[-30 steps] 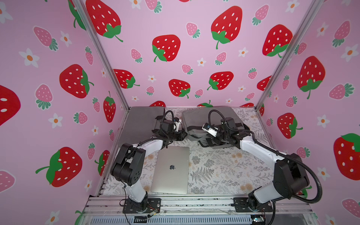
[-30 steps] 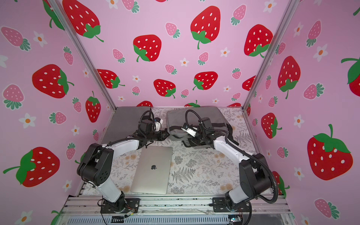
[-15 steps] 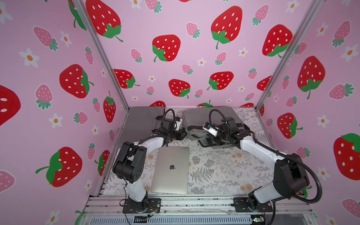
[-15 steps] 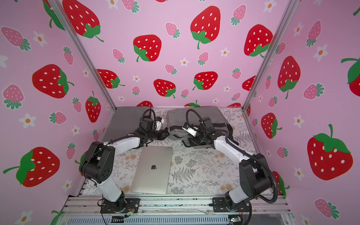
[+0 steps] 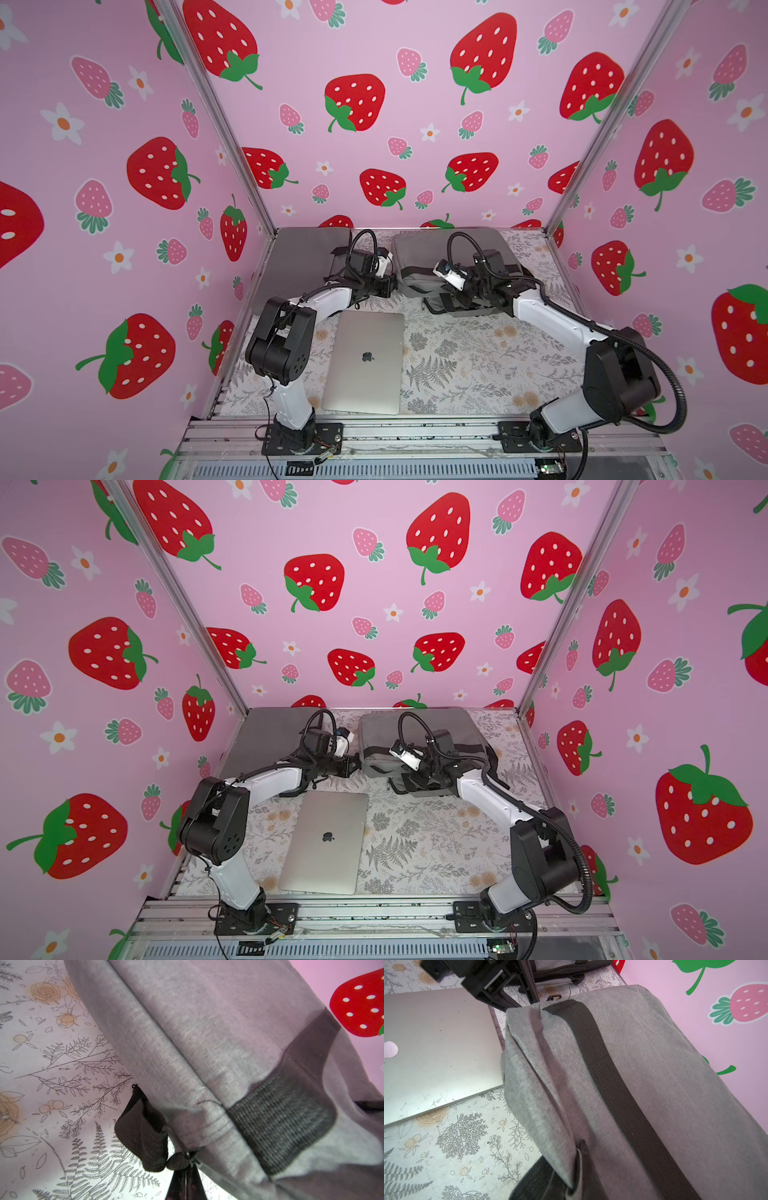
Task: Open the zippered laptop bag and take out the laptop
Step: Unzip the zipper on the zippered laptop bag.
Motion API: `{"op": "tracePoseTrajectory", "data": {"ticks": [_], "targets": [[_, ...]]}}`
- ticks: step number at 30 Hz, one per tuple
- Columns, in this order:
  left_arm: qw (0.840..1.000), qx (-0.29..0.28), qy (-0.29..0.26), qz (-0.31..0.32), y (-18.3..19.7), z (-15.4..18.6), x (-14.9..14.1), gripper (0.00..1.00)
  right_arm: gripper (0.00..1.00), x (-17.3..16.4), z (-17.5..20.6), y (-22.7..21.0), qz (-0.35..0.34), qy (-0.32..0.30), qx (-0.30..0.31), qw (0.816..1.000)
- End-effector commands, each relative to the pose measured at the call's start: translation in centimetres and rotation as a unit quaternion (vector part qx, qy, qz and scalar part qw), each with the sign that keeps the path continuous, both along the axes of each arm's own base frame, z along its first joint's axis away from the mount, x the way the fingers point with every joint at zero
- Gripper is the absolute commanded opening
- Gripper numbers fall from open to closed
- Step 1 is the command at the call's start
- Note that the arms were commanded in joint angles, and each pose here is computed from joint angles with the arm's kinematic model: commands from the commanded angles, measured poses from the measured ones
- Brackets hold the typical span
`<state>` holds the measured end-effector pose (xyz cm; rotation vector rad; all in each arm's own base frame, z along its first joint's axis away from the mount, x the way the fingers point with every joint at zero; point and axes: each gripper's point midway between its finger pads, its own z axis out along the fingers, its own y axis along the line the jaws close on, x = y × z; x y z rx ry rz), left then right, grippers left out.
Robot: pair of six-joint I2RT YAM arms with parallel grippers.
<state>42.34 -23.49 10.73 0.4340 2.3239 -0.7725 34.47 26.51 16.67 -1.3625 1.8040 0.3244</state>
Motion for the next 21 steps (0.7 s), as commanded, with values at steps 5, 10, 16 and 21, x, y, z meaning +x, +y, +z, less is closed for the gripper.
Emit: {"op": "tracePoseTrajectory", "data": {"ticks": [5, 10, 16, 21], "targets": [[0.999, 0.034, -0.040, 0.005, 1.3, 2.3, 1.0, 0.00, 0.00, 0.5, 5.3, 0.7, 0.007, -0.045, 0.050, 0.998], [0.999, 0.018, -0.024, -0.020, 0.5, 3.2, -0.4, 0.00, 0.00, 1.6, 4.8, 0.3, -0.018, -0.048, 0.036, 0.998], [0.998, 0.002, 0.019, -0.056, -1.2, 3.0, -2.6, 0.00, 0.00, 2.5, 3.8, 0.3, -0.032, -0.040, 0.027, 0.998], [0.996, 0.004, 0.031, -0.086, -2.7, 3.2, -4.5, 0.00, 0.00, 2.6, 2.9, 0.6, -0.033, -0.032, 0.019, 0.999]]}}
